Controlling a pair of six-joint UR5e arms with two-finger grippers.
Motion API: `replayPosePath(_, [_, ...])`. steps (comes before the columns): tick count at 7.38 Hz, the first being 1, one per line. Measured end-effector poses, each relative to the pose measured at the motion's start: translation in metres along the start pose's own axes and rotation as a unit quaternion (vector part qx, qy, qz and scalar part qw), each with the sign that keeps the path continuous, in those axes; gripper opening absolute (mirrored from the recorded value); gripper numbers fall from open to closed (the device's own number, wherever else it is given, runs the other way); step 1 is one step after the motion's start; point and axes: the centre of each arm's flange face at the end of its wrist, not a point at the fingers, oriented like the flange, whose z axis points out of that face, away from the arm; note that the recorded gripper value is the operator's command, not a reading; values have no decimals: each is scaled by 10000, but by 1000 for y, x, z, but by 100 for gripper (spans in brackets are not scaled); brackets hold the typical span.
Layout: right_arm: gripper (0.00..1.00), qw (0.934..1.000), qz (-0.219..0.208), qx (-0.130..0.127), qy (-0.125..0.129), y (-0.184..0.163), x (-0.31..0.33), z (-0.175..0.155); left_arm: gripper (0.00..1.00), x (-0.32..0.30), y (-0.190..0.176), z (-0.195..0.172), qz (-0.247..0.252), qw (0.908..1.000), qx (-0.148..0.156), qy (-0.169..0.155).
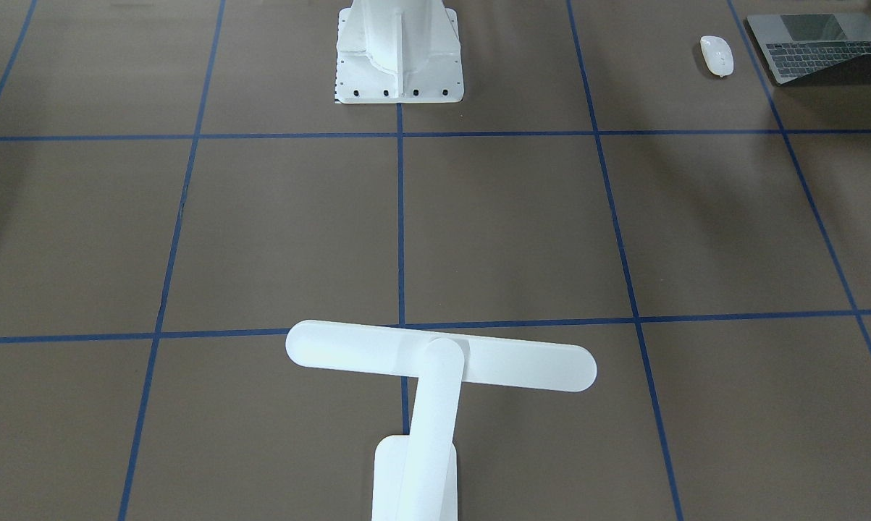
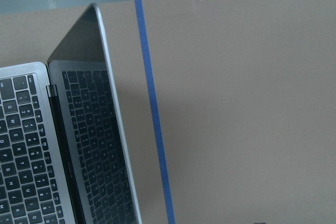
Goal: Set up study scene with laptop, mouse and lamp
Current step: 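Carry the open silver laptop in the left gripper toward the table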
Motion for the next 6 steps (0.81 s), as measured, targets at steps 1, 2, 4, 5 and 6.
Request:
replayPosePath(1, [99,10000,3,-1,-7,0,0,0,85,-6,-1,5,-56,10000,-38,-40])
replayPosePath(2, [99,10000,7,-2,-14,1,0,0,78,-12,-2,9,-115,9999,-78,-83])
replayPosePath(4, [99,10000,8,-1,-14,1,0,0,71,-17,-2,13,-236,9995,-152,-150])
replayPosePath(5, [99,10000,11,0,-15,1,0,0,70,-18,-2,13,-275,9994,-167,-159])
replayPosePath(6, [99,10000,16,2,-18,1,0,0,69,-17,-2,13,-312,9992,-171,-160])
